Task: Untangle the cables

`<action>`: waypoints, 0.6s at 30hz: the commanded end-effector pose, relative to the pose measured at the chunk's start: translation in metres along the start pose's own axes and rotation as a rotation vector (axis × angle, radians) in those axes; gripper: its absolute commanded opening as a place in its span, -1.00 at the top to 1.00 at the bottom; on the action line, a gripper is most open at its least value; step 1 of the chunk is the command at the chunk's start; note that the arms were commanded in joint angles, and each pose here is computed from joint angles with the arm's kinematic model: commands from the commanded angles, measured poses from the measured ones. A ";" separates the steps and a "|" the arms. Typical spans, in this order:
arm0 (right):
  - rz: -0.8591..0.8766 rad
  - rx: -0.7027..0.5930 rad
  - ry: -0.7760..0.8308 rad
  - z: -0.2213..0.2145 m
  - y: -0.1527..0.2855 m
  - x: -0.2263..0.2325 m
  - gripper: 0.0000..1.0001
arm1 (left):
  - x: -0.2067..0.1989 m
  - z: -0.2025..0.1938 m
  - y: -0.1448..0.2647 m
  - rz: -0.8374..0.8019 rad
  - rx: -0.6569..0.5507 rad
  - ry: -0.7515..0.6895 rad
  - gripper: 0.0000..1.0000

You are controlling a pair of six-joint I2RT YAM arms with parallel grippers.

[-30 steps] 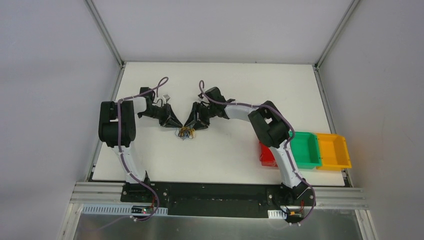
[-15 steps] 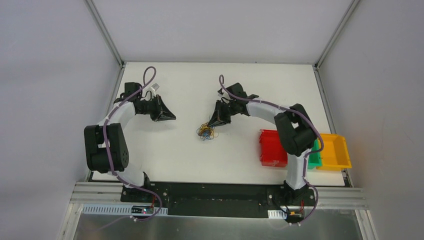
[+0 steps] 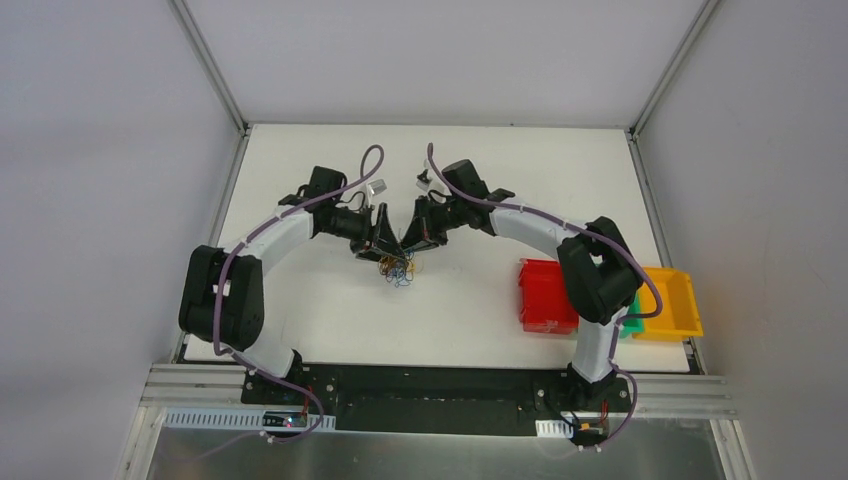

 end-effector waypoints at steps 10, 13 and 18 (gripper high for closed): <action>0.020 -0.124 -0.030 0.028 0.032 0.001 1.00 | 0.005 -0.006 0.016 -0.031 -0.058 0.032 1.00; -0.079 -0.268 -0.028 0.052 0.063 -0.020 1.00 | 0.021 -0.016 0.044 0.060 -0.084 0.067 1.00; -0.131 -0.482 -0.102 0.093 0.130 -0.043 1.00 | 0.047 -0.032 0.091 0.260 -0.087 0.105 1.00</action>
Point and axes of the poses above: each gripper's point midway between its finger pads, its own y axis back along the fingers, its own x axis along the line the jaws close on, z = x × y, the point moved 3 cm from there along y, back along the fingers, and after that the axes turned 15 degrees about -y, right-handed, at the moved point
